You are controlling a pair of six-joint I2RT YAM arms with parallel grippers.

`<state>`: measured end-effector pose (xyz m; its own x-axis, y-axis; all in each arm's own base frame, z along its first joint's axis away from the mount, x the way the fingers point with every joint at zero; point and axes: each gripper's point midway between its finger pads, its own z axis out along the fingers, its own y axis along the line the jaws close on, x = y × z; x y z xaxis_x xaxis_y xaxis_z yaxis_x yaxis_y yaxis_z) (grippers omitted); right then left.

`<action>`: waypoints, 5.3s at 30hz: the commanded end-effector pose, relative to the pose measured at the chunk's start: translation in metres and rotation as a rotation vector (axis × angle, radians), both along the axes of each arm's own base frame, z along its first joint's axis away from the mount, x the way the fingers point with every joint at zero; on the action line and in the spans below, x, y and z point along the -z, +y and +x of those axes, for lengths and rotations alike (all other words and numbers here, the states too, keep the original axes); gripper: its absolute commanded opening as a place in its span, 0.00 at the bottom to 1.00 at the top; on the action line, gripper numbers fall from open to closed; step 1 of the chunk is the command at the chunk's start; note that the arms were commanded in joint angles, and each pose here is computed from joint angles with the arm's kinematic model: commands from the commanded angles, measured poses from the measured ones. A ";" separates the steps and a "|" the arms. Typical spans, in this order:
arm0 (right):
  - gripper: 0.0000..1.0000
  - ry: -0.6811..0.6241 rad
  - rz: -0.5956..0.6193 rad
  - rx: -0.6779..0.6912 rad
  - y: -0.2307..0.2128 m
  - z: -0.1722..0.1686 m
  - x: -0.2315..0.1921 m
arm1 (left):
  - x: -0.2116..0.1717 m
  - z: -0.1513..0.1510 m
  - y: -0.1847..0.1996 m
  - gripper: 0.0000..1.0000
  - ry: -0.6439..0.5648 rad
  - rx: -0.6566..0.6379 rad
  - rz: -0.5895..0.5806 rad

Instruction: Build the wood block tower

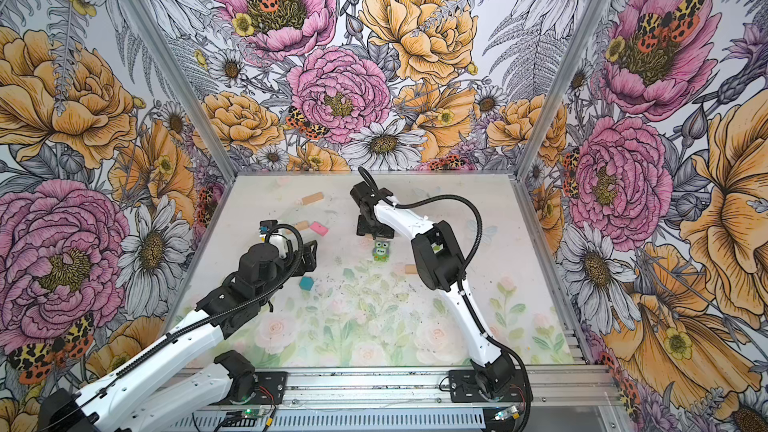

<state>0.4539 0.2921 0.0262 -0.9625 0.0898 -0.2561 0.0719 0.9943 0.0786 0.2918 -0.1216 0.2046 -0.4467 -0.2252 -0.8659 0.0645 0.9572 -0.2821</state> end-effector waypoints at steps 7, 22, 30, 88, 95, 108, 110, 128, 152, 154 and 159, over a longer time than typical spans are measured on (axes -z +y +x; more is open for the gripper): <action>0.73 -0.068 0.011 -0.023 0.005 0.014 -0.030 | -0.006 -0.005 0.004 0.99 -0.016 0.002 -0.018; 0.70 -0.125 -0.019 -0.061 -0.026 -0.020 -0.093 | -0.015 -0.008 -0.002 0.99 -0.023 0.020 -0.073; 0.70 -0.135 -0.012 -0.053 -0.056 -0.065 -0.104 | -0.020 -0.016 -0.014 0.99 -0.033 0.054 -0.092; 0.73 0.023 -0.094 0.032 -0.128 -0.179 0.011 | -0.024 -0.029 -0.063 0.99 -0.032 0.131 -0.028; 0.76 0.028 -0.088 0.028 -0.127 -0.176 0.013 | -0.024 -0.029 -0.063 0.99 -0.032 0.129 -0.025; 0.91 0.009 -0.047 0.026 -0.129 -0.185 -0.001 | -0.027 -0.029 -0.064 0.99 -0.036 0.136 -0.028; 0.91 0.002 -0.034 0.023 -0.128 -0.188 -0.007 | -0.028 -0.029 -0.064 0.99 -0.039 0.135 -0.030; 0.45 -0.019 0.007 0.022 -0.125 -0.213 -0.022 | -0.035 -0.035 -0.059 0.99 -0.062 0.133 -0.049; 0.35 0.029 -0.045 0.013 -0.122 -0.201 0.007 | -0.039 -0.035 -0.055 0.99 -0.077 0.123 -0.020; 0.35 0.029 -0.045 0.015 -0.122 -0.199 0.007 | -0.040 -0.034 -0.055 0.99 -0.079 0.120 -0.017; 0.35 0.028 -0.044 0.016 -0.124 -0.194 0.006 | -0.041 -0.033 -0.058 0.99 -0.078 0.129 -0.013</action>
